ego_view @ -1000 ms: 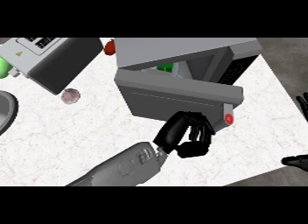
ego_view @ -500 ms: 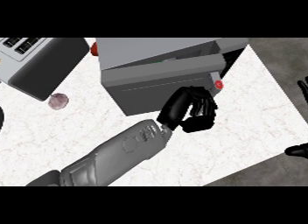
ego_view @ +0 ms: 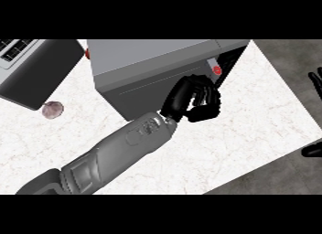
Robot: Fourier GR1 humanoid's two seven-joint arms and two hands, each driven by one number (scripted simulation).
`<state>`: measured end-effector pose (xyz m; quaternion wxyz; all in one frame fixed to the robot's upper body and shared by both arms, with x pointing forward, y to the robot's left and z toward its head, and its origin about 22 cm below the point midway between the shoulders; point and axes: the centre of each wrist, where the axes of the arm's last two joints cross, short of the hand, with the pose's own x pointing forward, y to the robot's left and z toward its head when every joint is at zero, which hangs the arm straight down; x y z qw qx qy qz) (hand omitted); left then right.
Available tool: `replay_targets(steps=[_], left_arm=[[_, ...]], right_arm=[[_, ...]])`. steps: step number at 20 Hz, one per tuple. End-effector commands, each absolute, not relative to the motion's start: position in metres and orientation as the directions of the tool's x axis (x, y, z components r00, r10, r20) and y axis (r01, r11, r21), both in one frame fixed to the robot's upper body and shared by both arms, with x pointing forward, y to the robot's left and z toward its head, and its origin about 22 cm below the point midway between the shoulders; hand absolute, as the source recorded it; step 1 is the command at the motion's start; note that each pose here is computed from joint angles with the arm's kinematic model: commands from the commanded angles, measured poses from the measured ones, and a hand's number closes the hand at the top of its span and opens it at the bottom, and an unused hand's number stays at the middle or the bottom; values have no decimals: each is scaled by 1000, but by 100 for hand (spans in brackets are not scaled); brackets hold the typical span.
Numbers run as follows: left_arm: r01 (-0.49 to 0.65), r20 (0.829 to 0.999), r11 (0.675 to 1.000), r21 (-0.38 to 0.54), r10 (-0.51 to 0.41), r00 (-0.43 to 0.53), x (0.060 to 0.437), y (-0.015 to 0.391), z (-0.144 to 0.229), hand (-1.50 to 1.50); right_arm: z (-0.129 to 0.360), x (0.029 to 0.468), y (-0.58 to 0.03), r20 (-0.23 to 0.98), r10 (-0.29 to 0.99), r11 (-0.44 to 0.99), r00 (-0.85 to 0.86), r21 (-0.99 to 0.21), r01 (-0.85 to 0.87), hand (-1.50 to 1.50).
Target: Pick up the milk, place it into the microwave and close the microwave
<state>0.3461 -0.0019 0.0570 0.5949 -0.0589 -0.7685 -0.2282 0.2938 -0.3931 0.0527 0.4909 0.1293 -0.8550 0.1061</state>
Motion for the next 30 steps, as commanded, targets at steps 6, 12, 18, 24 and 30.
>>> replay_targets(steps=[6, 12, 18, 24, 30], left_arm=[[361, 930, 893, 269, -143, -339, 351, -24, 86, 150], [348, 930, 900, 264, -142, -340, 348, -24, 82, 150], [332, 932, 907, 258, -143, -333, 349, -25, 83, 150], [296, 937, 922, 248, -150, -316, 351, -24, 81, 150], [276, 937, 929, 247, -155, -314, 352, -23, 80, 150]], right_arm=[[69, 306, -378, 856, -227, 864, -464, -43, -502, -150], [95, 315, -368, 858, -209, 804, -469, -122, -582, -150], [125, 321, -334, 840, -258, 633, -477, -225, -740, 150], [131, 314, -317, 854, -255, 558, -453, -253, -790, 150], [136, 308, -302, 853, -275, 515, -443, -259, -817, 150]])
